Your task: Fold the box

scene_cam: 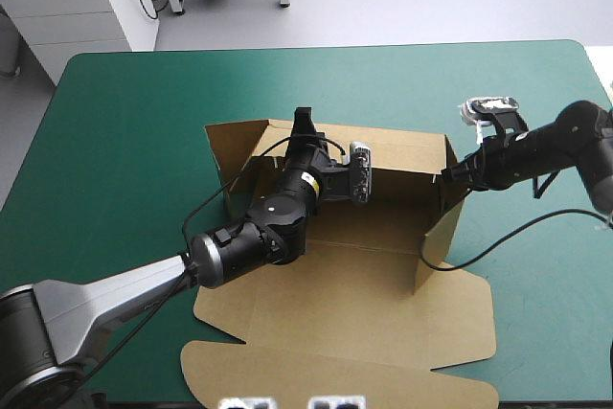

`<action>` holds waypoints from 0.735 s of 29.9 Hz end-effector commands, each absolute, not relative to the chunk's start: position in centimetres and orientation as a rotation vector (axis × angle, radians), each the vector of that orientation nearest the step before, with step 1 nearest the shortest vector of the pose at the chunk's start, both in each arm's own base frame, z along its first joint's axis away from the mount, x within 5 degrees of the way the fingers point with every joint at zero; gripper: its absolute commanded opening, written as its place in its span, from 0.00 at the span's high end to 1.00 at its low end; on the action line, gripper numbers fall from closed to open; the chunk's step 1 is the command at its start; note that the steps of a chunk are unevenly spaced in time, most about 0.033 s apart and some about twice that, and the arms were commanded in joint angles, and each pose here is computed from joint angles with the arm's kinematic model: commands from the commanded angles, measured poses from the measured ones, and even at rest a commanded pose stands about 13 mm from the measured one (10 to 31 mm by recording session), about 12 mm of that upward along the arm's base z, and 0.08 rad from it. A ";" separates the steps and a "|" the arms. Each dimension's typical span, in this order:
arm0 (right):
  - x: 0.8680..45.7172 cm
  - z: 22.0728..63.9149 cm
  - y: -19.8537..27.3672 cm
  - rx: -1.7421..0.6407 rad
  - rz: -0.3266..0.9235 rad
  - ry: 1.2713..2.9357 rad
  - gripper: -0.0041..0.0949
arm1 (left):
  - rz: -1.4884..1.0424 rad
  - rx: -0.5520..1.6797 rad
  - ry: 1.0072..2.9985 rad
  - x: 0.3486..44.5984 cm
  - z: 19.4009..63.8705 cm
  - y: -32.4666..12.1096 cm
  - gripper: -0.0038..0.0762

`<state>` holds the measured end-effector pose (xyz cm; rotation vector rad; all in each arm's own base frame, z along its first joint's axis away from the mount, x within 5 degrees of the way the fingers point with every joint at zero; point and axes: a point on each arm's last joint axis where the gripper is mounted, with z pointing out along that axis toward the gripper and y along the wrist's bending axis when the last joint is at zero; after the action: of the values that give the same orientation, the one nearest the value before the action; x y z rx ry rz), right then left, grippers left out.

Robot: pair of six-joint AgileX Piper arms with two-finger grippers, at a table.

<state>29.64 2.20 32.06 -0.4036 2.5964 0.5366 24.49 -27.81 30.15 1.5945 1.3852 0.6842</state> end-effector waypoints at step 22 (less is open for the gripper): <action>23.1 27.3 4.5 -0.369 0.720 2.080 0.98 | 0.589 1.568 1.383 23.8 31.3 -28.1 0.96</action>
<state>22.78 4.00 26.14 -0.3638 2.1633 0.6603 24.46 -27.87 30.13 1.6157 1.3660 0.6904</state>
